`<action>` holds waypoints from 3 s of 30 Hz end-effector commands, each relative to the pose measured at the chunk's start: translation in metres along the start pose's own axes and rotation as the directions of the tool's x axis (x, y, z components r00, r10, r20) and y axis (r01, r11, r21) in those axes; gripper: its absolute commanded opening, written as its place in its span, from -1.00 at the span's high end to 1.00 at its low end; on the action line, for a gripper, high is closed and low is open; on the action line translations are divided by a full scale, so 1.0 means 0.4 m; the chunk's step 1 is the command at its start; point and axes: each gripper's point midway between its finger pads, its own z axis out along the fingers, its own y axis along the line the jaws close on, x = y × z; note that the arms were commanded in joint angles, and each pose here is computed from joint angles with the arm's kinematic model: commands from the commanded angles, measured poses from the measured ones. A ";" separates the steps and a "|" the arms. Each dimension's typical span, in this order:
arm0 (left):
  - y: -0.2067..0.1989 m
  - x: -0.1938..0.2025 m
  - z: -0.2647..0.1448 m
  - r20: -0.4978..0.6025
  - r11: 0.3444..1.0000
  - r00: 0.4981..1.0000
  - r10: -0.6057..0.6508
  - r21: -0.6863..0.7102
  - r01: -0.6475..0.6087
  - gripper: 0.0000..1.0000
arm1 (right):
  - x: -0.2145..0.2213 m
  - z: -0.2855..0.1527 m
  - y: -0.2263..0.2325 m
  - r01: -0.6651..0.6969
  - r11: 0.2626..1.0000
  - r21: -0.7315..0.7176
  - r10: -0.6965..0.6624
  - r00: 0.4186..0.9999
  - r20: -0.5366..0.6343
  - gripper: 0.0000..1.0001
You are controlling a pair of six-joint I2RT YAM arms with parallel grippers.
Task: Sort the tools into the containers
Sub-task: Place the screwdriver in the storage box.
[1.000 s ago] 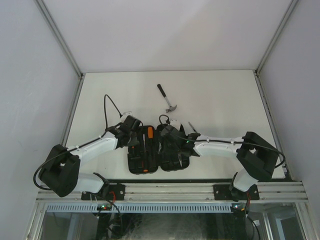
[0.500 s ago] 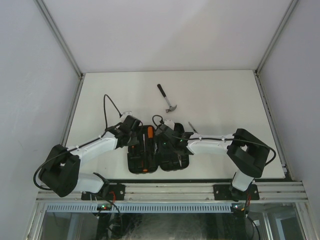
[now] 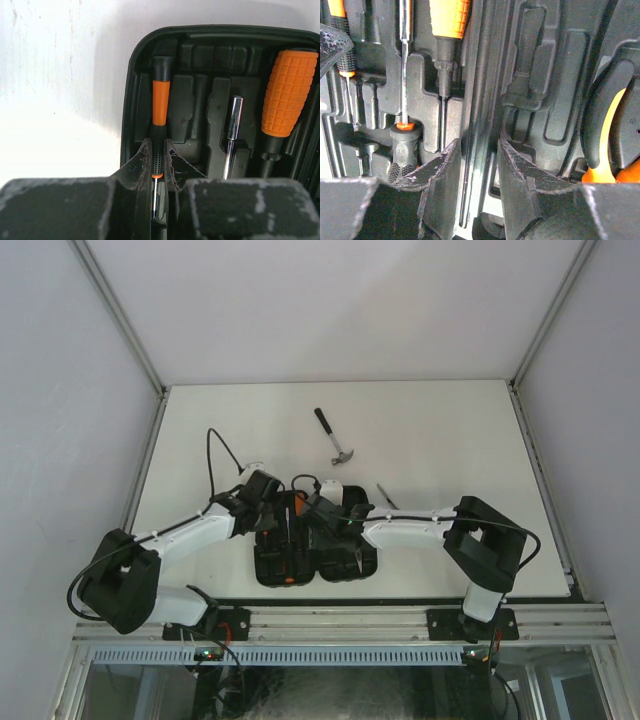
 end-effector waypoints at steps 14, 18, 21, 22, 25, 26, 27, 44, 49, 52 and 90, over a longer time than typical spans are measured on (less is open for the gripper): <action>-0.009 0.005 0.002 -0.013 1.000 1.000 0.001 0.017 -0.001 0.80 | 0.091 0.035 -0.067 0.101 0.987 0.127 -0.090 0.992 -0.091 0.30; -0.009 0.003 0.002 -0.013 1.000 1.000 0.001 0.015 -0.001 0.80 | 0.096 0.031 -0.089 0.116 0.979 0.166 -0.101 0.990 -0.097 0.51; -0.009 0.000 0.003 -0.011 1.000 1.000 0.002 0.011 -0.001 0.80 | 0.106 0.028 -0.105 0.138 0.973 0.187 -0.118 0.987 -0.112 0.58; -0.009 -0.001 0.003 -0.011 1.000 1.000 0.002 0.007 -0.002 0.80 | 0.110 0.028 -0.106 0.147 0.971 0.188 -0.126 0.985 -0.118 0.60; -0.010 -0.006 0.005 -0.011 1.000 1.000 0.004 -0.001 -0.004 0.80 | 0.124 0.026 -0.110 0.177 0.965 0.192 -0.153 0.979 -0.135 0.64; -0.008 -0.008 0.006 -0.012 1.000 1.000 0.016 -0.004 -0.017 0.80 | 0.130 0.027 -0.111 0.185 0.964 0.193 -0.159 0.977 -0.141 0.64; -0.008 -0.011 0.005 -0.012 1.000 1.000 0.029 -0.005 -0.029 0.80 | 0.135 0.028 -0.111 0.191 0.962 0.193 -0.165 0.975 -0.146 0.65; -0.015 -0.072 -0.004 0.022 1.000 0.999 0.026 -0.011 -0.026 0.80 | 0.180 0.030 -0.126 0.224 0.951 0.211 -0.185 0.964 -0.189 0.70; -0.014 -0.070 0.000 0.018 1.000 0.999 0.026 -0.013 -0.026 0.79 | 0.184 0.030 -0.130 0.224 0.951 0.213 -0.184 0.964 -0.193 0.70; -0.009 -0.057 0.006 0.006 1.000 1.000 0.027 -0.015 -0.027 0.78 | 0.183 0.028 -0.130 0.224 0.951 0.213 -0.184 0.964 -0.193 0.70; -0.008 -0.070 -0.044 0.018 1.000 1.000 0.012 0.015 -0.012 0.61 | 0.182 0.025 -0.129 0.222 0.952 0.209 -0.183 0.964 -0.192 0.72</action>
